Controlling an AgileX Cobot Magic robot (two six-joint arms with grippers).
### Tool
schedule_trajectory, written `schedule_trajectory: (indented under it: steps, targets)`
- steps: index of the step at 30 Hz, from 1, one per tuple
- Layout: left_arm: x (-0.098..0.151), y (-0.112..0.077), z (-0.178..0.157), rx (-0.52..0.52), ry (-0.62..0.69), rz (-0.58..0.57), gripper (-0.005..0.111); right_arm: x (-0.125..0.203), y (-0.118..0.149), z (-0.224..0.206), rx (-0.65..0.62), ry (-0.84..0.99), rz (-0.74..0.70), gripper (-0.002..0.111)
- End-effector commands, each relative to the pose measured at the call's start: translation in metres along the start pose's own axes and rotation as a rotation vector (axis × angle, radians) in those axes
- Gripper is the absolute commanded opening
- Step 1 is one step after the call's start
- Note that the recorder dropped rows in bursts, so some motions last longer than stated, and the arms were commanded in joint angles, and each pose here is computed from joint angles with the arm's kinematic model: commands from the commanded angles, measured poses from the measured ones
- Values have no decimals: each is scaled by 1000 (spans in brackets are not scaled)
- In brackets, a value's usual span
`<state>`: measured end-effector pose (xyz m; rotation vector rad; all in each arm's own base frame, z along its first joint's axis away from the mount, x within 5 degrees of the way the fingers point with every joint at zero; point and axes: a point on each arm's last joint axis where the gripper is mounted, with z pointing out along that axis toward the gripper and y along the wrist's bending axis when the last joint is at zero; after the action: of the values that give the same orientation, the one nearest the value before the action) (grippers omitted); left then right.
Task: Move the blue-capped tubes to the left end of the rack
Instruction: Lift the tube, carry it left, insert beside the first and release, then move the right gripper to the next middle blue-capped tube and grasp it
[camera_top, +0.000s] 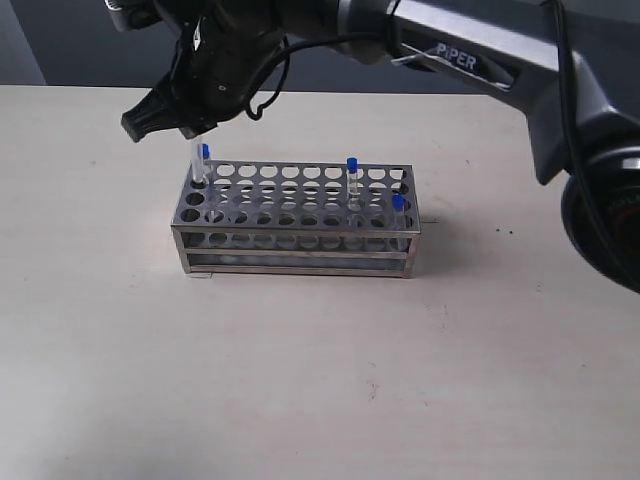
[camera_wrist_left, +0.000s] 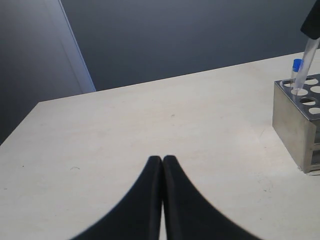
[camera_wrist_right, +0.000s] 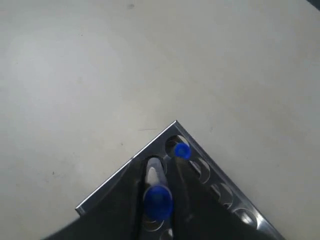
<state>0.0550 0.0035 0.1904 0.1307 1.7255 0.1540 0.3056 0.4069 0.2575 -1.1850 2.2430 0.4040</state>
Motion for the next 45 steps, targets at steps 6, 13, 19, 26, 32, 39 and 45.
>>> schedule_trajectory:
  steps: [6, 13, 19, 26, 32, 39, 45]
  targets:
    - [-2, 0, 0, 6, -12, 3, 0, 9, 0, 26, -17, 39, 11, -1]
    - [-2, 0, 0, 6, -12, 3, 0, 18, 3, 51, -50, 50, 50, -1]
    - [-2, 0, 0, 6, -12, 3, 0, 20, 5, 56, -69, 56, 70, 24]
    - [-2, 0, 0, 6, -12, 3, 0, 16, 5, 44, -72, 54, 72, 42]
    - [-2, 0, 0, 6, -12, 3, 0, 10, 1, 15, -16, 81, 65, 42]
    - [-2, 0, 0, 6, -12, 3, 0, 11, -20, -20, 219, 166, 52, 42]
    - [-2, 0, 0, 6, -12, 3, 0, 28, -53, -29, 439, 314, 67, 42]
